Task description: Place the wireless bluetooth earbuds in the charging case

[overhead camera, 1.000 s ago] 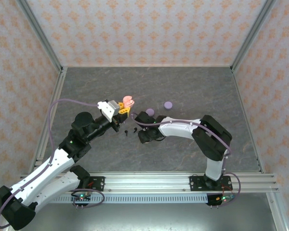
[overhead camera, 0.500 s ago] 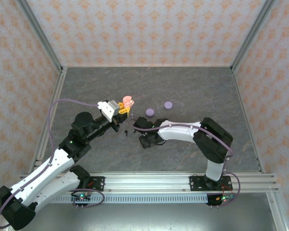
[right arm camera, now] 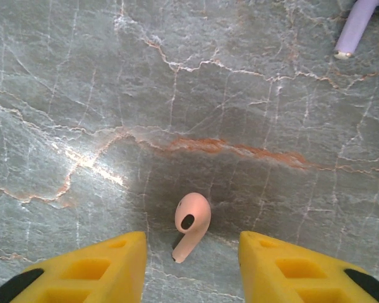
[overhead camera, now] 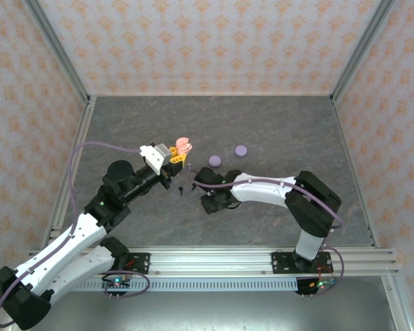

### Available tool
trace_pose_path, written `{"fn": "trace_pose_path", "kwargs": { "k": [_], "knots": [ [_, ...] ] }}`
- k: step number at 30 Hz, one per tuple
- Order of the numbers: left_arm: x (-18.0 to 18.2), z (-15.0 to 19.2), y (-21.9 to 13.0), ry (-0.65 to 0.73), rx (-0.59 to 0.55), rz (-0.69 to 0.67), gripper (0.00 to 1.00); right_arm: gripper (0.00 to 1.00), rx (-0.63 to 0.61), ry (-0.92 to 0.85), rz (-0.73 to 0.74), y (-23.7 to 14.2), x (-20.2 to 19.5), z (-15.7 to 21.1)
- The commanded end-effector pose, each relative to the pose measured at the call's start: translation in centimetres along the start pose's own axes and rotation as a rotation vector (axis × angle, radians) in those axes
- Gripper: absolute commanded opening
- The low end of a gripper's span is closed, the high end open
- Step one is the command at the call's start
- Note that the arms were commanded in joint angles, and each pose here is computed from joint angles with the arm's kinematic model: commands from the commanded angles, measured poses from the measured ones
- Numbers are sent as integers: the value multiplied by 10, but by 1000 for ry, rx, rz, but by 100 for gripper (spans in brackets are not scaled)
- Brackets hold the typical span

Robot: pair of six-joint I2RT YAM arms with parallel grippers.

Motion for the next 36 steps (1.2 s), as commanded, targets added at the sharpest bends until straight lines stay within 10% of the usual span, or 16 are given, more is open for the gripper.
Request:
{"fn": "trace_pose_path", "kwargs": {
  "k": [1,22,36],
  "knots": [
    [4,-9,-2,15,-25,-23,0,41,-8,33,-6,0,0,-7],
    [4,-7,-3,10,-18,-22,0,20,-35,59,-8,6,0,-19],
    [-2,-12,6,-102,-67,41,0,18,-592,12,-96,-145,-16,-55]
  ]
}}
Point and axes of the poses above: each hand's point on the last joint's axis, 136 mm out from that joint toward the fingers, its own y axis out along the fingers, its own x axis along the line the jaws close on, z = x × y, the point moved 5 cm from there along -y, back along the fingers, and after that the axes turned 1 degree about -y, right-handed, at the moved point
